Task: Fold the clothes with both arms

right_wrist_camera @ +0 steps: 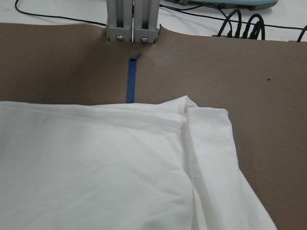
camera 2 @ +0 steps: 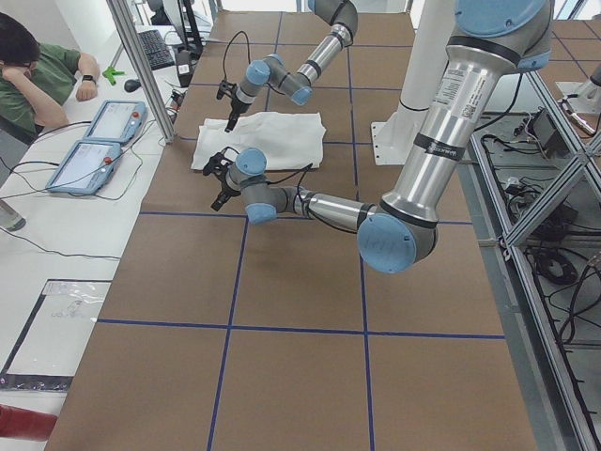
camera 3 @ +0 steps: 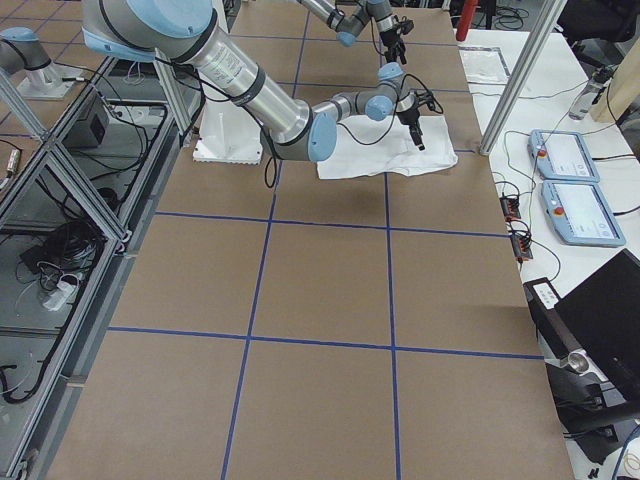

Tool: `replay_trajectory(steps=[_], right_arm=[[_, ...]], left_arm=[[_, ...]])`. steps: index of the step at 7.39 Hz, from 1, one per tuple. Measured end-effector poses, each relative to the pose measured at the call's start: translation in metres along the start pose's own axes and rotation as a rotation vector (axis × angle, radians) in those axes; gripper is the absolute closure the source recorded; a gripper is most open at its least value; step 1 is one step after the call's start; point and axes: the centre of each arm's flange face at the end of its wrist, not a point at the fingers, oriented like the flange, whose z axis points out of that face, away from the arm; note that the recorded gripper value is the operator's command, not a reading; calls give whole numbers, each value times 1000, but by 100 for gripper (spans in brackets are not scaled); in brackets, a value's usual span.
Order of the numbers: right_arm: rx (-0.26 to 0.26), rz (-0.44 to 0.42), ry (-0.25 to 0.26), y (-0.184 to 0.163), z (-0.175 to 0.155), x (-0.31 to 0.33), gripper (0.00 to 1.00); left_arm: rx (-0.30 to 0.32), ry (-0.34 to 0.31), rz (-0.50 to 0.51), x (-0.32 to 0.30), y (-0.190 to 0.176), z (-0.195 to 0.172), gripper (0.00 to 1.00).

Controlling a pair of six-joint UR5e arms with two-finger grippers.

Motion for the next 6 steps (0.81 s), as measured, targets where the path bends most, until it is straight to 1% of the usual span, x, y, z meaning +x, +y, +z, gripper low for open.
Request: replay_trajectory(steps=[3, 4, 6], right_arm=[[-18, -154, 48, -3, 11, 25, 1], [-23, -182, 57, -2, 16, 37, 1], [-37, -191, 61, 4, 21, 47, 1]], left_arm=[[-11, 1, -10, 1, 5, 7, 0], [-11, 3, -10, 2, 6, 8, 0], [-12, 4, -9, 2, 7, 9, 0]])
